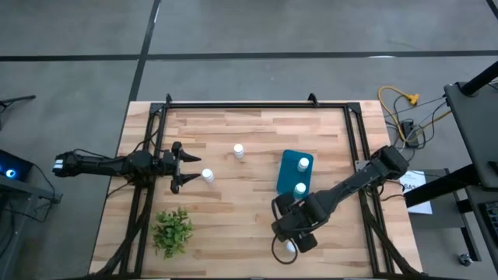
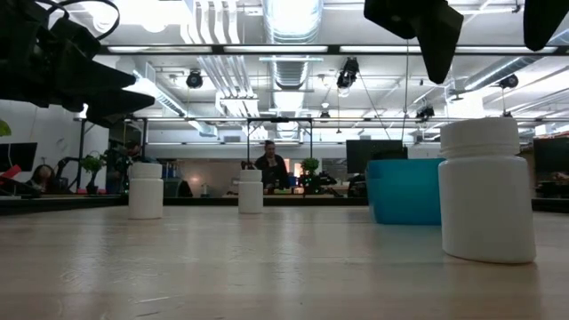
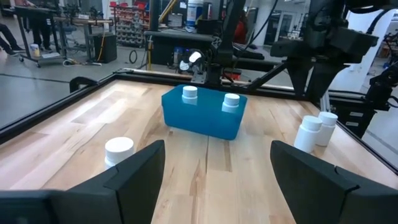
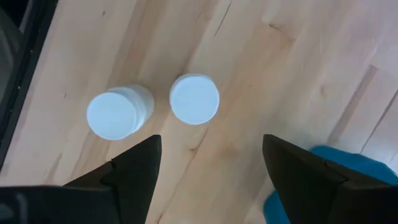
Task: Pick and place pill bottles into a basket
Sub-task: Put the white medicine bottle into the blue bin
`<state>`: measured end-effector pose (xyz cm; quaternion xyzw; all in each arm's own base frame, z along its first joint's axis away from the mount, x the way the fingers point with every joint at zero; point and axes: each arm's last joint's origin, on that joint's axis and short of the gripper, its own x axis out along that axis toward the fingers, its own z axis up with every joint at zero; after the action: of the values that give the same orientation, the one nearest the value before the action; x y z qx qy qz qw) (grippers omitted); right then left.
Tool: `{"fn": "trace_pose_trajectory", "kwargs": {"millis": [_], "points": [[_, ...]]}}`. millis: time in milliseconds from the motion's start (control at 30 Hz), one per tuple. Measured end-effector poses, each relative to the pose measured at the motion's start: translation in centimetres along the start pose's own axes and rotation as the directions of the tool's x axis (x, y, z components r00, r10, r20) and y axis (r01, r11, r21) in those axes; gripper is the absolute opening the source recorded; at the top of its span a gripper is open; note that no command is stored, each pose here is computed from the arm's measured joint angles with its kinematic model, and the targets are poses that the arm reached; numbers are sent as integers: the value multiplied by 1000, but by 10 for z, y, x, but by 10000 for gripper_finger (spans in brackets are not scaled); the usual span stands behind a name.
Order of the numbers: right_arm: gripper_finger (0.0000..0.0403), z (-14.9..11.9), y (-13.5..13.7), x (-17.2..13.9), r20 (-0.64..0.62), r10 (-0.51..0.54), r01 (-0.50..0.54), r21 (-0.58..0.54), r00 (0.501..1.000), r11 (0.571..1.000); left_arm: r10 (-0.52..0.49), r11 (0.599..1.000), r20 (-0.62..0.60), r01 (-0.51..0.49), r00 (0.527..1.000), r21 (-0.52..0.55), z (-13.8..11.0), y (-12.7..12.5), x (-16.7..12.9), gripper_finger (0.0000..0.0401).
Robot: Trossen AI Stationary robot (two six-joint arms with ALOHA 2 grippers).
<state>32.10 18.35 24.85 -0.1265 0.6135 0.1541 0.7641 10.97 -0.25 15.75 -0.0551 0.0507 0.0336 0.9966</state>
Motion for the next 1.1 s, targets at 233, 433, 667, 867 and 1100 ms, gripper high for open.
{"fn": "trace_pose_trajectory", "kwargs": {"millis": [233, 433, 667, 867, 1100], "points": [[271, 2, 4, 0, 25, 6, -6, -3, 1000, 1000, 0, 1000, -1, 0, 1000, 0, 0, 0, 0, 274], [270, 7, 11, 0, 89, 21, -19, -19, 996, 1000, -1, 1000, 0, 1, 1000, 0, 0, 0, 0, 274], [270, 8, 11, 2, 102, 22, -20, -19, 995, 1000, -1, 1000, 0, 1, 1000, 0, 0, 0, 0, 274], [271, 10, 12, 18, 88, 23, -21, -27, 996, 999, 0, 1000, -1, 0, 1000, 0, 0, 0, 0, 274], [268, 20, 15, 54, 0, 44, -44, -73, 999, 996, 1, 1000, 0, -1, 1000, 0, 0, 0, 0, 274]]}}
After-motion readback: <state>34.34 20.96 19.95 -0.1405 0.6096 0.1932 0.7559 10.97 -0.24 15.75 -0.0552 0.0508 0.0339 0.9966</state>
